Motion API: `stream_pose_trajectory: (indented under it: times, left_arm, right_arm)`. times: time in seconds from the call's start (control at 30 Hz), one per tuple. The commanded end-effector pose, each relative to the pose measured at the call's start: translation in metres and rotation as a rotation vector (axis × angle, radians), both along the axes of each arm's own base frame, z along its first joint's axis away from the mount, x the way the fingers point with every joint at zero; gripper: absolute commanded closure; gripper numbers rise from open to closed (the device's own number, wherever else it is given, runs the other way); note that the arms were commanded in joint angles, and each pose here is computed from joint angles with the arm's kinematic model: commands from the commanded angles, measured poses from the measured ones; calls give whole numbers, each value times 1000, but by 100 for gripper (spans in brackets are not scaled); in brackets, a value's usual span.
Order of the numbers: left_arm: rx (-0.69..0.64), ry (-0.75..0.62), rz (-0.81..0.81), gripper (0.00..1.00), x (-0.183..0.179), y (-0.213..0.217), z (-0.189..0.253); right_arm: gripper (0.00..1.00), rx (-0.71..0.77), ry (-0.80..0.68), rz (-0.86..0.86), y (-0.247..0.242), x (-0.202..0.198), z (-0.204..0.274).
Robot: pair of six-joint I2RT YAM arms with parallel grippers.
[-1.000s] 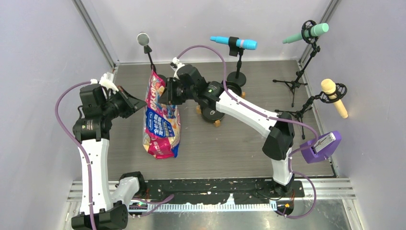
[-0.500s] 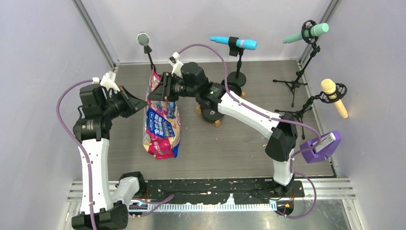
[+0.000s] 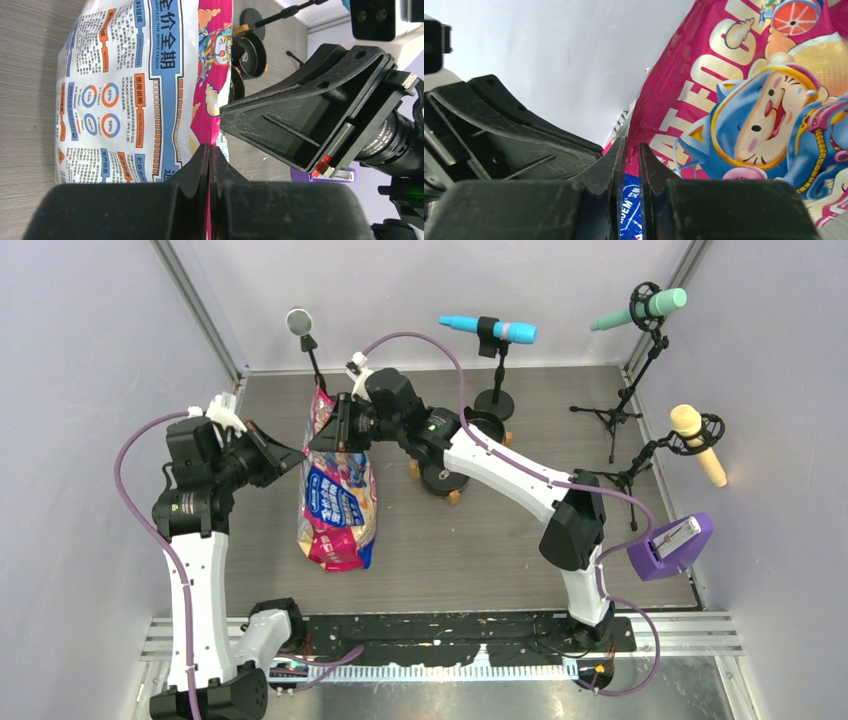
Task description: Serve the pet food
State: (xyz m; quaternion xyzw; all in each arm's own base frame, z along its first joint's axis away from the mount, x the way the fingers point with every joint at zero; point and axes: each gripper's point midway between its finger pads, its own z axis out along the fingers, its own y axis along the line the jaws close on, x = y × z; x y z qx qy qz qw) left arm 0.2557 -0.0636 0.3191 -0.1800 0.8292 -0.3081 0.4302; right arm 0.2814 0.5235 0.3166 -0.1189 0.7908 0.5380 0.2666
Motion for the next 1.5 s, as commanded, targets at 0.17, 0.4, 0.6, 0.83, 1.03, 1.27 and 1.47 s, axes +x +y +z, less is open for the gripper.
stream_pose_trajectory:
  times: [0.17, 0.4, 0.6, 0.83, 1.03, 1.27, 1.47]
  left_arm:
    - [-36, -71, 46, 100, -3, 0, 24]
    - [-63, -85, 7, 100, -3, -7, 27]
    - [-83, -104, -26, 100, -3, -13, 31]
    - [-75, -114, -42, 100, -3, -14, 30]
    - [-27, -117, -18, 100, -2, -7, 27]
    - [6, -110, 0, 100, -3, -2, 26]
    - [19, -100, 13, 100, -3, 1, 24]
  right_arm:
    - [85, -53, -51, 6, 4, 2, -3]
    - [71, -12, -32, 32, 12, -3, 3]
    - [74, -48, 6, 20, 14, -2, -8]
    - [94, -159, -35, 6, 8, -2, -21]
    - [95, -309, -138, -58, -13, 9, -30]
    - [95, -436, -226, -120, -37, 23, -37]
    - [95, -474, -272, -147, -44, 28, -34]
